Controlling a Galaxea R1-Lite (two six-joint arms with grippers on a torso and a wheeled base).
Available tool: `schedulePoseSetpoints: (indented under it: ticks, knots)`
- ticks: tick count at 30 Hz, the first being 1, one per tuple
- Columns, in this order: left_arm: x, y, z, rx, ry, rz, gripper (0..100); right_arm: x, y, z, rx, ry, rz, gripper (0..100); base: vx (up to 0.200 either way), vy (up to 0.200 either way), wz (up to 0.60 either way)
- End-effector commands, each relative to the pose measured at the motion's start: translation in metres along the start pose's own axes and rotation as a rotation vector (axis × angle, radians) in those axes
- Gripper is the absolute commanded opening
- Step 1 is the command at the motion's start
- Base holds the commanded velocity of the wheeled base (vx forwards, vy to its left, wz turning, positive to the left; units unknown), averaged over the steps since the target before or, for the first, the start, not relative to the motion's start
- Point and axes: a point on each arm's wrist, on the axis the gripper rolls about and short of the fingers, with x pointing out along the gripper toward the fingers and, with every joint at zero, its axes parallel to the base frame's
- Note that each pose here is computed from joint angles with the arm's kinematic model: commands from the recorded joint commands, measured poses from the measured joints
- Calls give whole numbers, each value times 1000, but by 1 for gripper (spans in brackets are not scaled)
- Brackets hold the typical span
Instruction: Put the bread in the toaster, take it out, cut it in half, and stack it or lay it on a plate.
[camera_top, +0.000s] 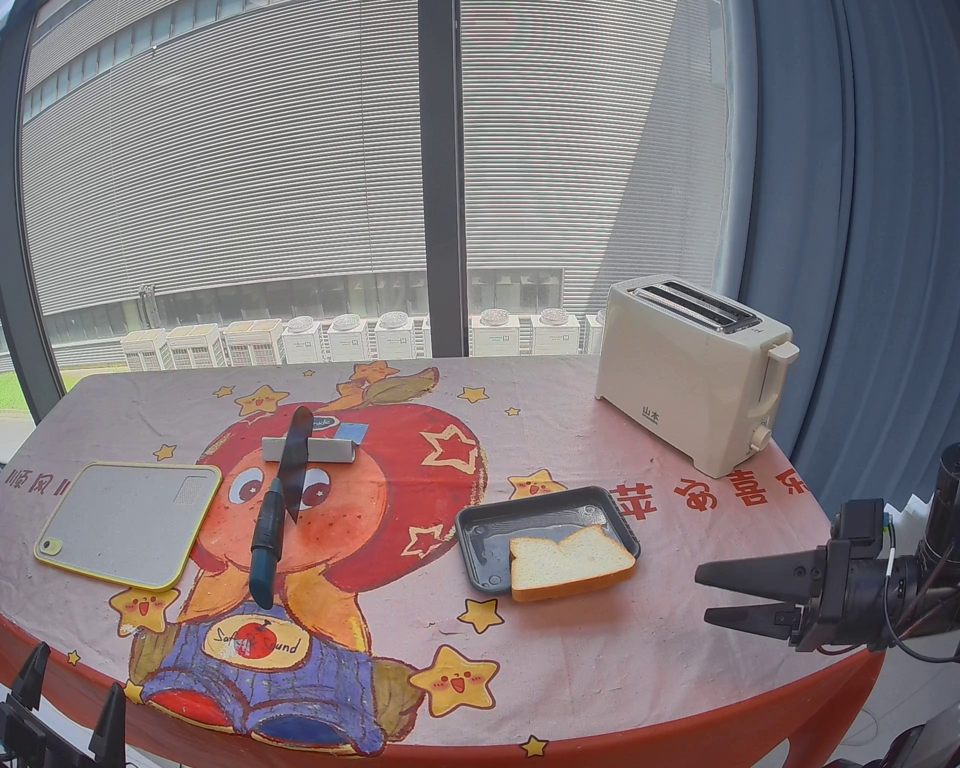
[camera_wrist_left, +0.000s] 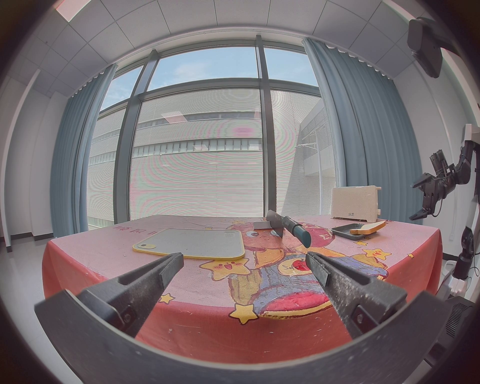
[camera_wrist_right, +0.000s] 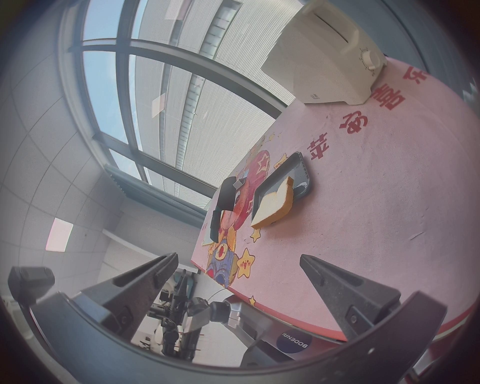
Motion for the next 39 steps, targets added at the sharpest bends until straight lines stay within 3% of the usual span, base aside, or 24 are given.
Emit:
schedulePoseSetpoints:
  ticks: [1,6,10,19,26,29,39]
  knots:
    - [0,0,-5,0,1,1,100,13,-1,5,42,18,-22,100,0,0,0]
    - [0,0,-5,0,1,1,100,17,6,9,102,18,1,100,0,0,0]
    - [0,0,-5,0,1,-1,100,21,18,12,177,23,38,100,0,0,0]
    - [0,0,-5,0,1,1,100,25,27,7,249,73,67,100,0,0,0]
    - [0,0,-5,0,1,-1,100,38,28,9,269,89,54,100,0,0,0]
    - [0,0,-5,0,1,1,100,43,39,4,286,124,77,100,0,0,0]
    - [0,0,-5,0,1,1,100,60,49,14,290,82,68,100,0,0,0]
